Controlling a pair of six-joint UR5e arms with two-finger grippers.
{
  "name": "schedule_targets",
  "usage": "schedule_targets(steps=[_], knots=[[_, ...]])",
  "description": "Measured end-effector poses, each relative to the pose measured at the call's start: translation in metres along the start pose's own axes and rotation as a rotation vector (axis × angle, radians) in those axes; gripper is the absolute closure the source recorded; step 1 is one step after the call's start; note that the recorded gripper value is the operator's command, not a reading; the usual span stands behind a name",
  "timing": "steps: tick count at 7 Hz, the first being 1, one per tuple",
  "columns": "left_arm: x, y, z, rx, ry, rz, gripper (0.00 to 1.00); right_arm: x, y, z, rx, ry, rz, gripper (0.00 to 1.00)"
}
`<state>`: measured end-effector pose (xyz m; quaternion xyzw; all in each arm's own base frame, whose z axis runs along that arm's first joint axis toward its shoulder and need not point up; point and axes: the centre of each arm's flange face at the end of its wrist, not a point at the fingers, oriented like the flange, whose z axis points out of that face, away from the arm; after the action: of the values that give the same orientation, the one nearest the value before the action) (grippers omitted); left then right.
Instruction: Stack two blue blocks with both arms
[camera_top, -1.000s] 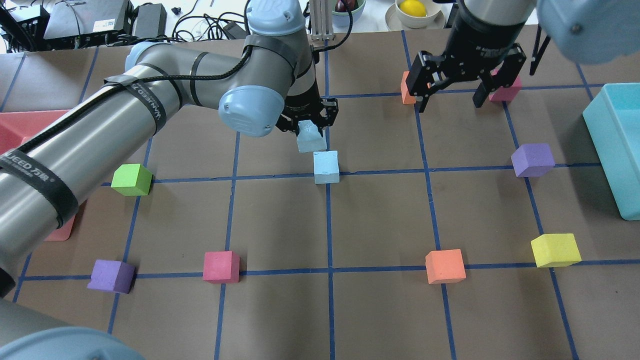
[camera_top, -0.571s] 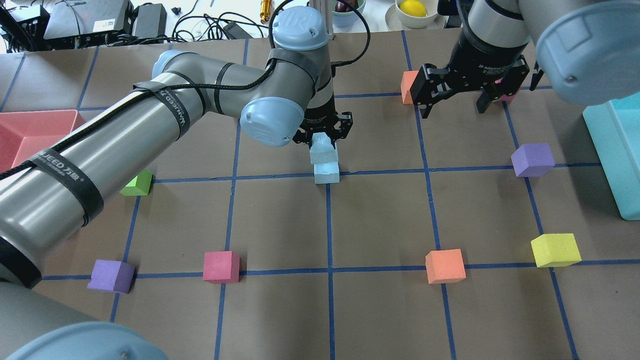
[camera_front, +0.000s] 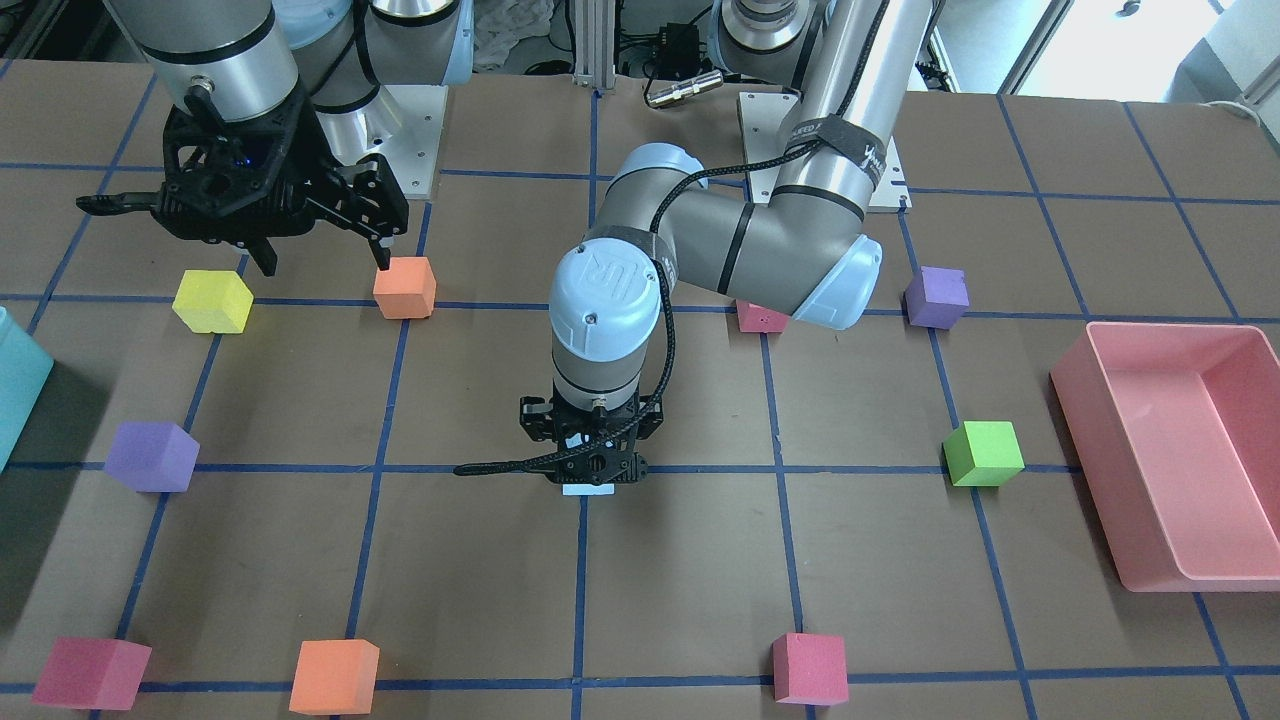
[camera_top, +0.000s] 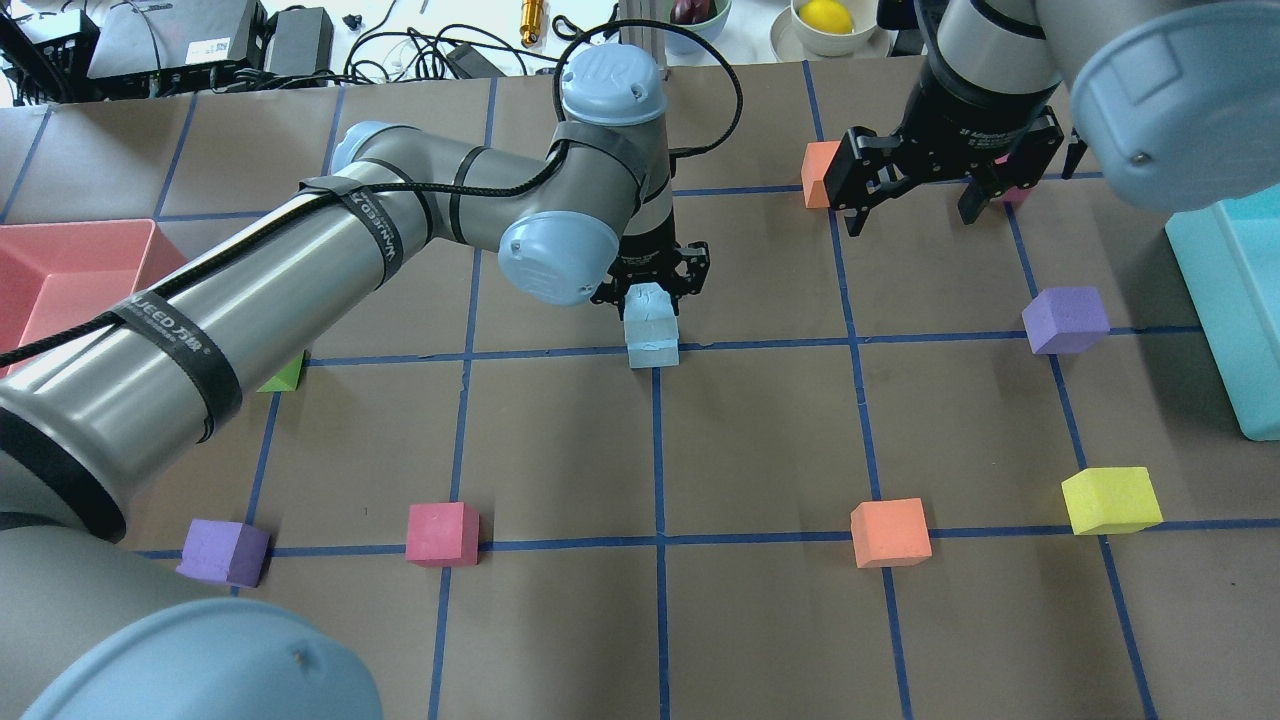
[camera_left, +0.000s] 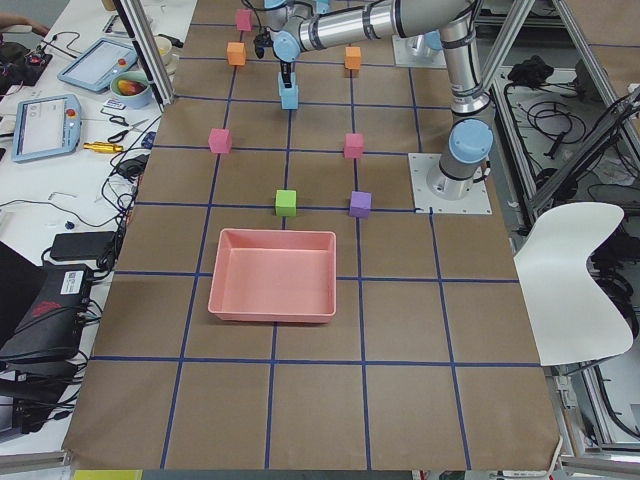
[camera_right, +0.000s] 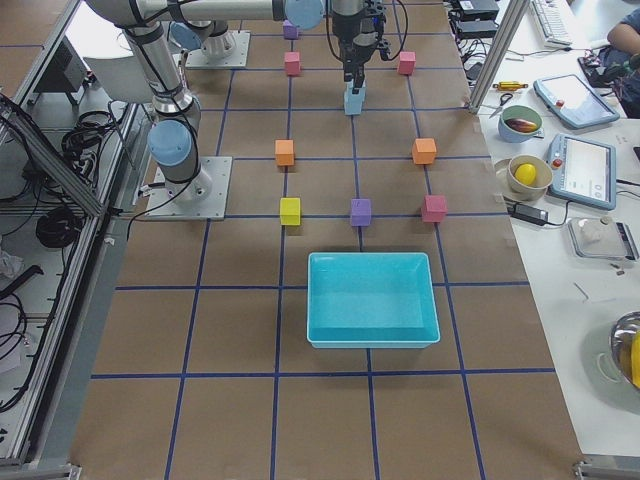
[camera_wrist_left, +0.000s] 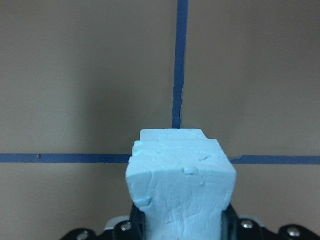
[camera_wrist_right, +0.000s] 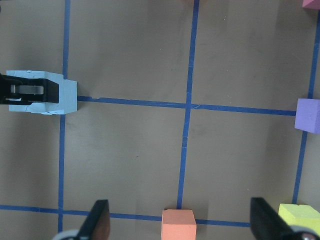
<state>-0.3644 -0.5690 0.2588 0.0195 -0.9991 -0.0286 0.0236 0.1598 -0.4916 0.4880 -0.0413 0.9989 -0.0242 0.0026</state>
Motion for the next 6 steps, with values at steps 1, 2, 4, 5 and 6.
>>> schedule_targets(steps=[1, 2, 4, 5, 6], knots=[[0.0, 0.0, -0.014, 0.019, 0.014, 0.007, 0.0, 0.0, 0.0, 0.001, -0.002, 0.0, 0.0, 0.0], [-0.004, 0.0, -0.037, 0.04, 0.038, 0.005, 0.0, 0.0, 0.0, 0.001, -0.003, 0.0, 0.0, 0.0], [-0.063, -0.012, -0.109, 0.062, 0.072, 0.014, 0.0, 0.0, 0.001, 0.001, -0.004, 0.0, 0.001, 0.0], [-0.111, -0.014, -0.148, 0.075, 0.071, 0.04, 0.0, 0.0, 0.001, 0.001, -0.004, 0.0, 0.001, 0.0], [-0.158, -0.008, -0.182, 0.078, 0.066, 0.069, 0.0, 0.0, 0.001, 0.002, -0.005, 0.0, 0.0, 0.0]])
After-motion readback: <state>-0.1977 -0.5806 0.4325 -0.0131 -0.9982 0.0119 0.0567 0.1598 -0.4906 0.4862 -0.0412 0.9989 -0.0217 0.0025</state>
